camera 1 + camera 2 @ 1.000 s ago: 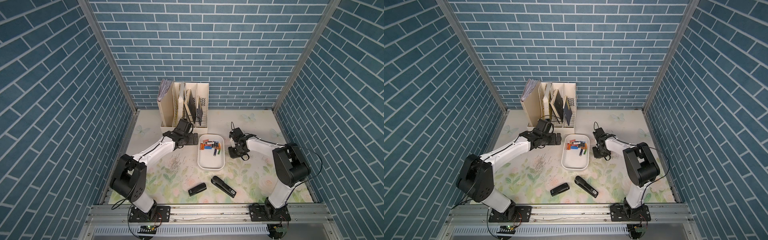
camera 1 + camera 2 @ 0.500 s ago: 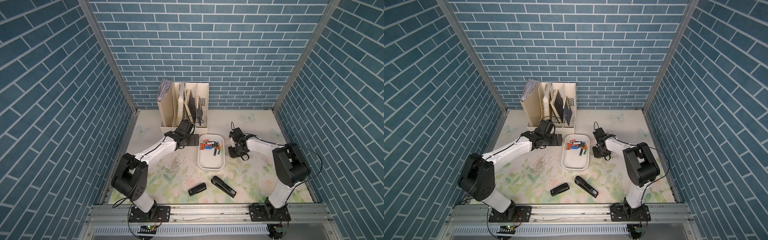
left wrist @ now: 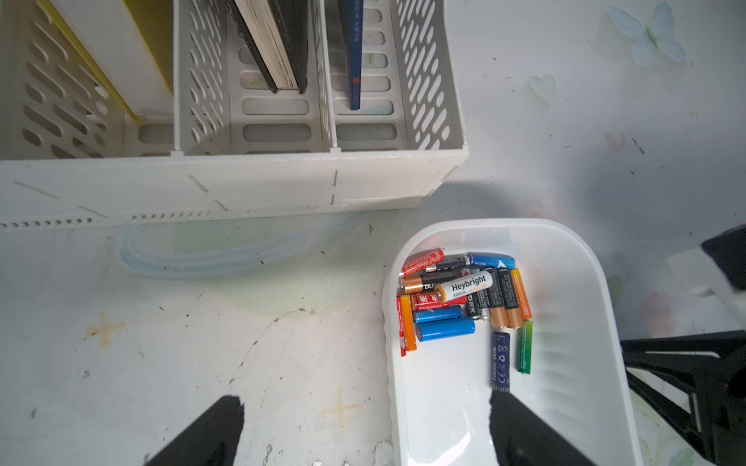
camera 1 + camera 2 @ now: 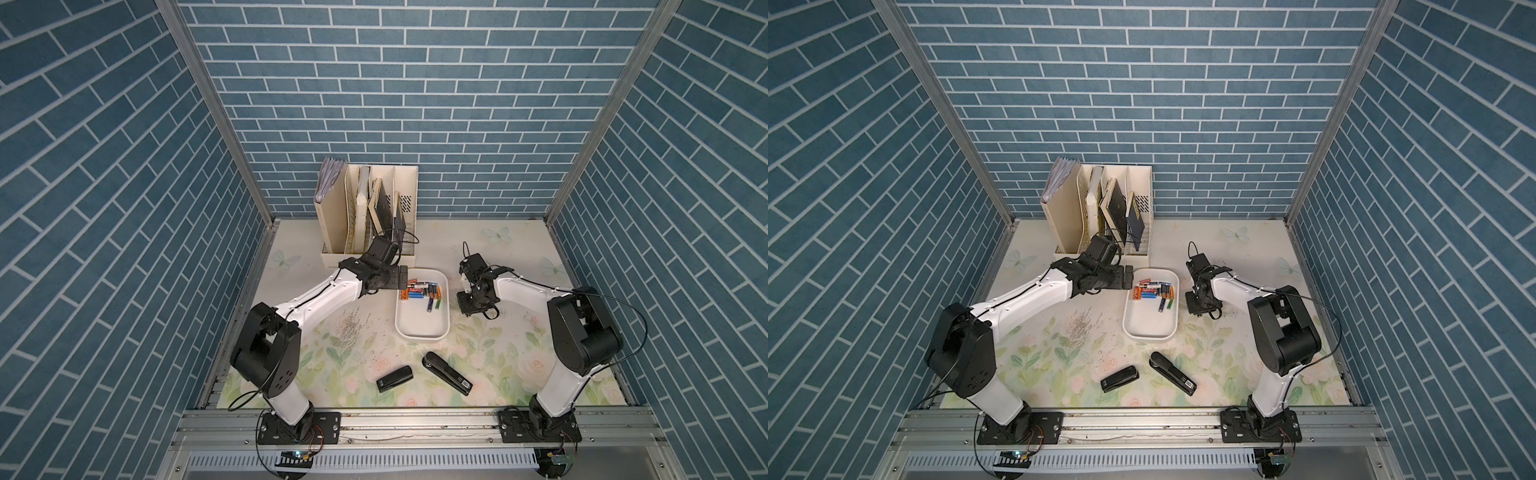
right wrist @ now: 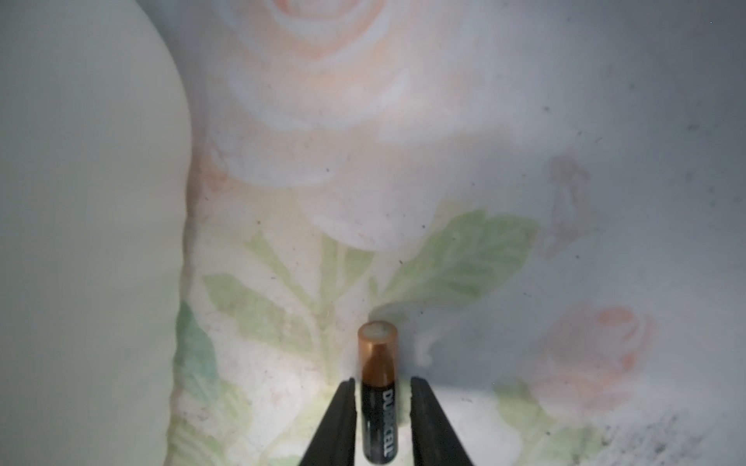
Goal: Take the batteries out of the storage box
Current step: Place the battery at the center of the board, then pick up the battery from the storage box.
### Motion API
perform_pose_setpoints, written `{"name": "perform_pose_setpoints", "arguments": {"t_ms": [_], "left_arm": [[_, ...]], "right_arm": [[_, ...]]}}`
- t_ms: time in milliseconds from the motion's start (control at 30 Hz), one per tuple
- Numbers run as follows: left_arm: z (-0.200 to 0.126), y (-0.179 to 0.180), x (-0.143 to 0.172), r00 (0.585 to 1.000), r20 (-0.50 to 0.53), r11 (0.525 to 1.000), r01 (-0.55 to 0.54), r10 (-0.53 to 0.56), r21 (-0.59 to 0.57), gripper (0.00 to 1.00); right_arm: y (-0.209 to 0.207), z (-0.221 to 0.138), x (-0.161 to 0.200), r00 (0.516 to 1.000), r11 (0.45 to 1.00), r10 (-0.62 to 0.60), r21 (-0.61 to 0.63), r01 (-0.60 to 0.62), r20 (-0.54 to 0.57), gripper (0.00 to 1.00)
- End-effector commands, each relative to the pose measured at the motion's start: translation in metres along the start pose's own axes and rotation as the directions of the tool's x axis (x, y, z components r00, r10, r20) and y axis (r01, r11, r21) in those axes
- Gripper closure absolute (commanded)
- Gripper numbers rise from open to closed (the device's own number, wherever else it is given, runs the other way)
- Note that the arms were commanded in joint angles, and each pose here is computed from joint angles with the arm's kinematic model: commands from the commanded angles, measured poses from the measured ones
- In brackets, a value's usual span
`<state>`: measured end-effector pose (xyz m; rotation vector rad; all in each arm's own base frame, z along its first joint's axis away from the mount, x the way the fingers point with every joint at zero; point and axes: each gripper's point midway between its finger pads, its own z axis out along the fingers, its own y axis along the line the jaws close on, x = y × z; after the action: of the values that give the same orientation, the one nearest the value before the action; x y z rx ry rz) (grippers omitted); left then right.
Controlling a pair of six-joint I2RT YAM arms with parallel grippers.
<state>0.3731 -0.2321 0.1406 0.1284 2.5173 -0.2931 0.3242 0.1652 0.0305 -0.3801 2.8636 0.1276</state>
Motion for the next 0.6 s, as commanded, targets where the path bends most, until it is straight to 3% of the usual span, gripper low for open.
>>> {"name": "perform_pose_setpoints", "arguments": {"t_ms": [0, 567], "left_arm": [[0.0, -0.011, 0.004, 1.0, -0.014, 1.0, -0.008, 0.007, -0.007, 0.0], [0.033, -0.08, 0.034, 0.988, -0.099, 0.993, -0.115, 0.118, 0.036, 0.08]], "right_arm": [[-0.001, -0.02, -0.012, 0.999, 1.0, 0.015, 0.001, -0.016, 0.04, 0.72], [-0.018, -0.049, -0.027, 0.995, 0.999, 0.038, 0.003, -0.038, 0.097, 0.72]]}}
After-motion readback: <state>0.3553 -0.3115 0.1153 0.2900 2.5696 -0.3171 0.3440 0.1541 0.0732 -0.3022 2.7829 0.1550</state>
